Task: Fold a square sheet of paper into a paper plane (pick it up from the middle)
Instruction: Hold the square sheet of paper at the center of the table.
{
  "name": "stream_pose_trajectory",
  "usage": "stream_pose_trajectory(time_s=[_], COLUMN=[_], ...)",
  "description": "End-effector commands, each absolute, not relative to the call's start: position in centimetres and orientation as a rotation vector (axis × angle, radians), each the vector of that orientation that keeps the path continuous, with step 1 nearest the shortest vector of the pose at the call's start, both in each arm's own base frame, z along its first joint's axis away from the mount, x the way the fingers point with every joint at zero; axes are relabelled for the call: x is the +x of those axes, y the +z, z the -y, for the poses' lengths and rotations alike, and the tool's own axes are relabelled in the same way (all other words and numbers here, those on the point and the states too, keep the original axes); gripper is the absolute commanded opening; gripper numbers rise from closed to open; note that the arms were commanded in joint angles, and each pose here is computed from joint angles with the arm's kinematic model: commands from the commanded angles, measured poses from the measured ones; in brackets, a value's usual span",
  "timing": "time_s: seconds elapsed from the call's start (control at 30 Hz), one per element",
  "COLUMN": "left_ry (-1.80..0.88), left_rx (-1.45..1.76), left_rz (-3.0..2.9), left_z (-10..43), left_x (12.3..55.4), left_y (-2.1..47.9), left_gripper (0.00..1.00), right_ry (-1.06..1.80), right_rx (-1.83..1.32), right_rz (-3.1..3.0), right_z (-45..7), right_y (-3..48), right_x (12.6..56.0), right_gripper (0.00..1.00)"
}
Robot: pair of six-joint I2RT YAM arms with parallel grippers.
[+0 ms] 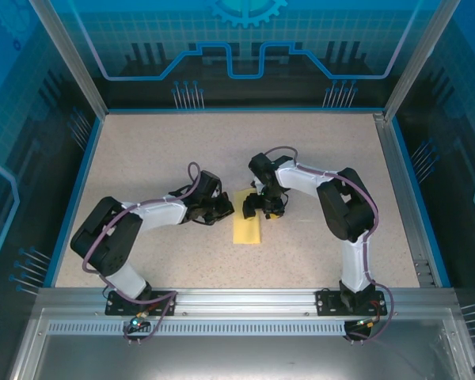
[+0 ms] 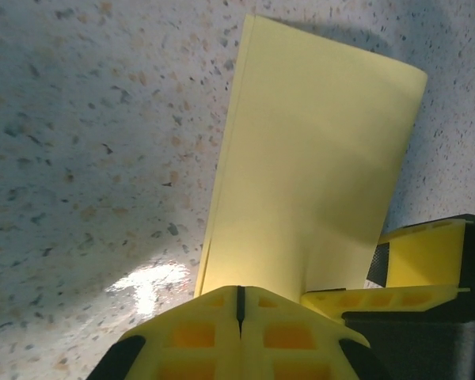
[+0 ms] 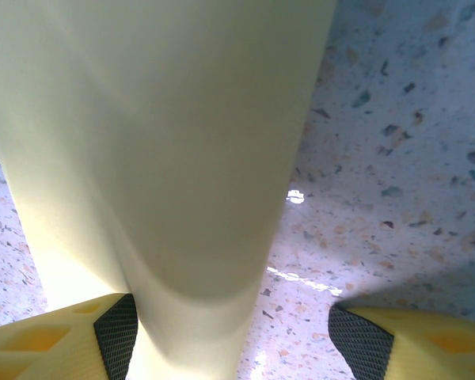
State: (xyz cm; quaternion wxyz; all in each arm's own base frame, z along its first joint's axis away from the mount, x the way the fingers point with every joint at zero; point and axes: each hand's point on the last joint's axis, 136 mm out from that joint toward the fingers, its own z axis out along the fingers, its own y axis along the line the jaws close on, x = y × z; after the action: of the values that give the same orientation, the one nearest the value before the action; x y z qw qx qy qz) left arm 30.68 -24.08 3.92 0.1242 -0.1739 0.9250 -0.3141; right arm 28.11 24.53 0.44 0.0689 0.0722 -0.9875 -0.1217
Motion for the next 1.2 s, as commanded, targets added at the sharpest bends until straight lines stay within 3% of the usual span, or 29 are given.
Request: stream_pose_trajectory(time_s=[0.0, 0.27, 0.8, 1.07, 1.17], left_ry=[-1.043, -1.105, -0.951, -0.917, -0.913], left_rx=[-0.471, -0.491, -0.566, -0.559, -0.553], left_rz=[-2.677, -2.694, -2.81, -2.831, -2.833], left_z=[26.2, 27.0, 25.3, 25.0, 24.9], left_x=[31.4, 31.3, 29.8, 29.5, 29.4], left_y=[5.2, 4.2, 0.1, -0.6, -0.7], left_gripper=[0.0, 0.0, 0.0, 0.0, 0.0], right_ry=[0.023, 0.021, -0.065, -0.515, -0.763], right_rx=[0.21, 0.211, 0.21, 0.165, 0.144], right_rz=[2.87, 2.868, 2.913, 3.124, 3.126], right_z=[-19.1, -19.1, -20.3, -23.3, -24.2], right_y=[-7.2, -7.3, -5.8, 3.0, 5.4], right_x=[25.2, 25.1, 25.8, 29.7, 30.1], right_gripper=[0.75, 0.75, 0.76, 0.8, 0.76])
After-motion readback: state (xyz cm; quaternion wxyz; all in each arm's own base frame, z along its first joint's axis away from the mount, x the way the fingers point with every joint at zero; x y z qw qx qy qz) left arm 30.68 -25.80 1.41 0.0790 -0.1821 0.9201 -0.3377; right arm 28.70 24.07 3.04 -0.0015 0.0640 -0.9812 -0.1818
